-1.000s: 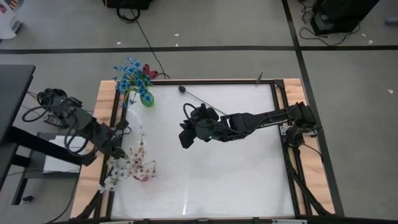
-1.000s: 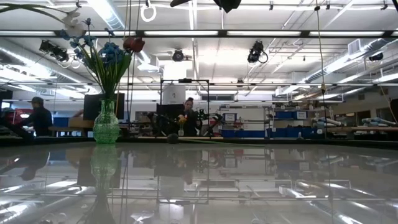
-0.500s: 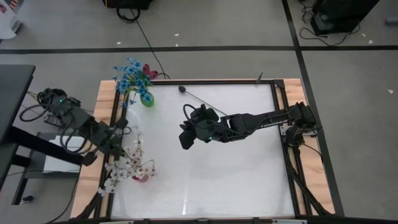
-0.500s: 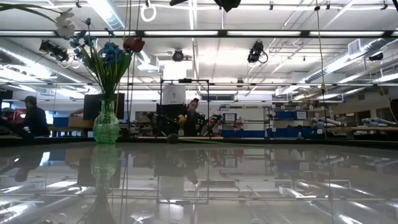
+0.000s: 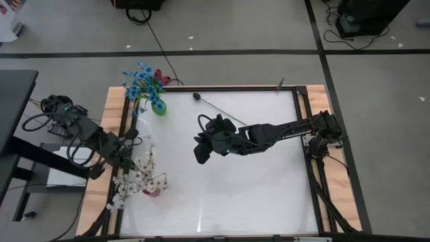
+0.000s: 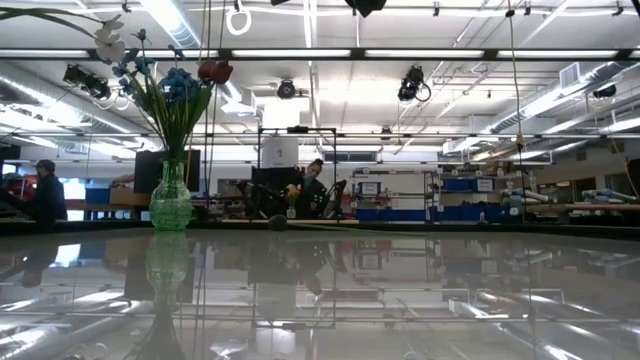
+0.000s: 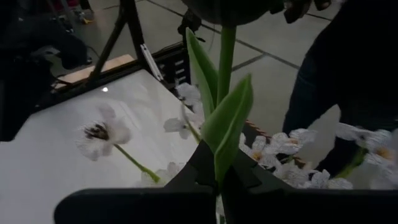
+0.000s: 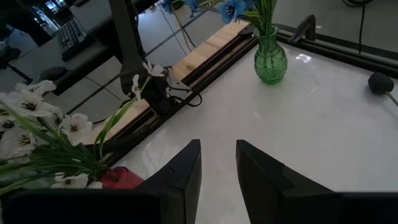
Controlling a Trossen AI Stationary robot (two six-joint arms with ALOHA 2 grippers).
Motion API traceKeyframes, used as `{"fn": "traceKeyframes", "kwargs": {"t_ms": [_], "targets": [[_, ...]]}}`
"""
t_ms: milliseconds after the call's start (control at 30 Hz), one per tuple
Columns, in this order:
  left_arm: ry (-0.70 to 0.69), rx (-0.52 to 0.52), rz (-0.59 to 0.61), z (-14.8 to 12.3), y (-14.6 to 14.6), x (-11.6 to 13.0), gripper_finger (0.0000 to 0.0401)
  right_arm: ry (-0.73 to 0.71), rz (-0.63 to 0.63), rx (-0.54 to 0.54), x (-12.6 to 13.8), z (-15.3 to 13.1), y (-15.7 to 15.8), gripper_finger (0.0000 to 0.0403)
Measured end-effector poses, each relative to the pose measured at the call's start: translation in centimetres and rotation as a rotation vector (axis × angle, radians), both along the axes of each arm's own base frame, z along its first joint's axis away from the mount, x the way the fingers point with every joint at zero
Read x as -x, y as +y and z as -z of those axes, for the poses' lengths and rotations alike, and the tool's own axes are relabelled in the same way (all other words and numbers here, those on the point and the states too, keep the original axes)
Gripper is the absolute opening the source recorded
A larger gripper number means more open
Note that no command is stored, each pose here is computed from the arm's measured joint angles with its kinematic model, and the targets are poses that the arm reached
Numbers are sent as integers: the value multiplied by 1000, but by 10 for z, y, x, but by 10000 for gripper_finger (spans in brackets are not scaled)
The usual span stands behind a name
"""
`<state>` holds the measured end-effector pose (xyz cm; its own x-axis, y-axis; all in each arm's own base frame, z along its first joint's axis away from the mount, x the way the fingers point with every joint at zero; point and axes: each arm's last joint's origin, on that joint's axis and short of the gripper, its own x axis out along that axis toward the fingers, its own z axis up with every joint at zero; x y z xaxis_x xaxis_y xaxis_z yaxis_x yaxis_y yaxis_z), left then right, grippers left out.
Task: Sort flowers into vase by color
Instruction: Put the bottom black tulip into the red vase
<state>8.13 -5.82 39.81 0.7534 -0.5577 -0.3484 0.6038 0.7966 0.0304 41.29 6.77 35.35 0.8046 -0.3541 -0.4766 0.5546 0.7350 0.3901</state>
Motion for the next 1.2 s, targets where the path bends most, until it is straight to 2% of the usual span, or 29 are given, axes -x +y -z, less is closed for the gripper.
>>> {"fn": "traceKeyframes", "kwargs": {"t_ms": [167,567,767,933,1200], "targets": [[59,13,29,3,-4,5,5,6,-10,13,0,0,1,109],[154,-8,-11,12,-9,14,5,17,-25,37,0,0,1,109],[321,-1,-83,23,-10,15,9,18,-38,29,0,0,2,109],[411,-3,-156,29,-12,13,41,17,-45,9,0,1,1,110],[406,-4,-198,29,-12,12,134,21,-80,-40,-1,1,-1,129]]}}
